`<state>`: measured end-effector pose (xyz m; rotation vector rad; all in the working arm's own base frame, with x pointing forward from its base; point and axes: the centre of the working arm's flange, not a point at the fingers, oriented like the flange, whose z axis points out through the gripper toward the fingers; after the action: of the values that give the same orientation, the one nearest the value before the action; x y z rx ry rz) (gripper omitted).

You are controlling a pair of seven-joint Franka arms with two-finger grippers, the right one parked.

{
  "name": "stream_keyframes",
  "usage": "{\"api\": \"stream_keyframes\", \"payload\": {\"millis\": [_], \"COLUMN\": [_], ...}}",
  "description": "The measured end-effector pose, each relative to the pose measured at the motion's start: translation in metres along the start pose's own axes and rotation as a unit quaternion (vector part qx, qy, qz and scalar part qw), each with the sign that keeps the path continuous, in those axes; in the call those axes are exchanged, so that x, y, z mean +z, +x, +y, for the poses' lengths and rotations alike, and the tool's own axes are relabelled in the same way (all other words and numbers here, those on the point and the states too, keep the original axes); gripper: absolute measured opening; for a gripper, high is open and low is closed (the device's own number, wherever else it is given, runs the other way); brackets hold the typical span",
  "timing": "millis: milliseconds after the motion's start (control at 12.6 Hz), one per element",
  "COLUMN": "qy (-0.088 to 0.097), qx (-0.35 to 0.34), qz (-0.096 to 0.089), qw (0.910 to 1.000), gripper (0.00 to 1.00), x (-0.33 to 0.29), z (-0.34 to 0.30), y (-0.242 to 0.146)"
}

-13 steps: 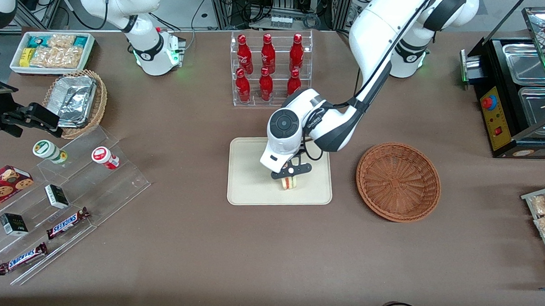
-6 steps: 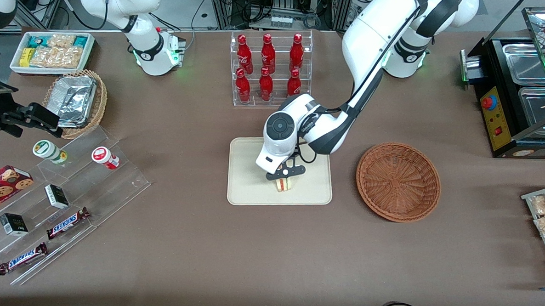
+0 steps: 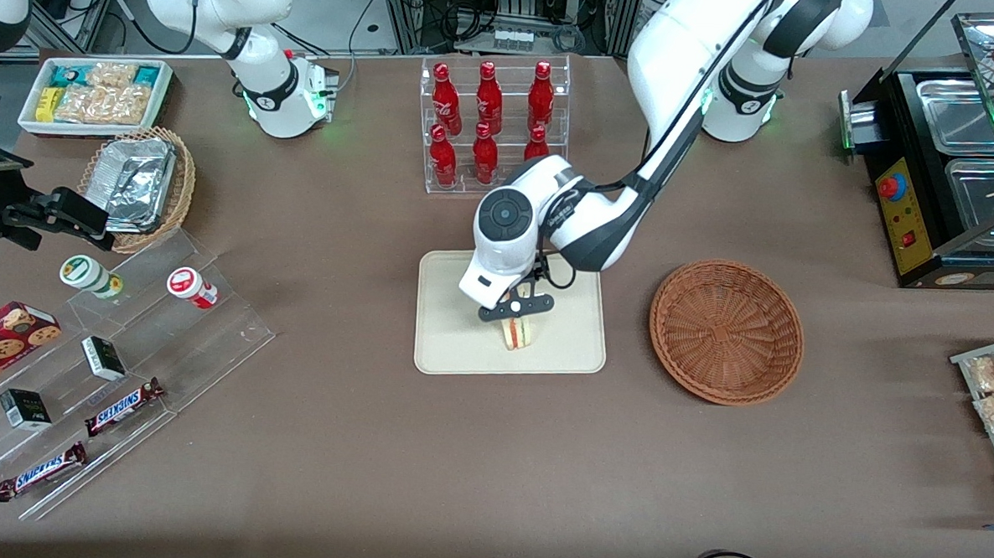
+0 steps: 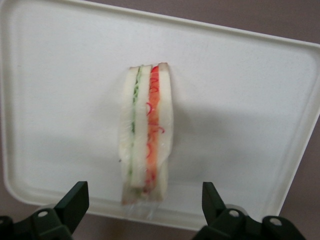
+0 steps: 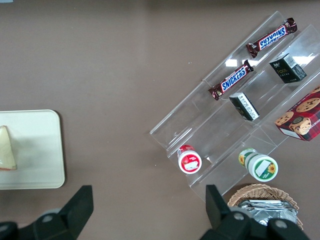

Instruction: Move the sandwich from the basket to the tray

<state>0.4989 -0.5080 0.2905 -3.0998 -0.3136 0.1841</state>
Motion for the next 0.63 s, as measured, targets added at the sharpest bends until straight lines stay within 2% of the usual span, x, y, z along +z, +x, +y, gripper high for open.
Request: {"api": "stream_keyframes", "payload": {"millis": [158, 317, 634], "qy": [0.014, 0.022, 0.051], "qx": [-0.001, -0.012, 0.003], "qz": [0.001, 0.009, -0.008], "qw": [0.9999, 0.9996, 0.9986], "gripper": [1.0, 1.0, 1.0], "x": [-0.036, -0.066, -0.079], "z": [-0.015, -0.037, -0.092], "y": [0.002, 0.017, 0.055]}}
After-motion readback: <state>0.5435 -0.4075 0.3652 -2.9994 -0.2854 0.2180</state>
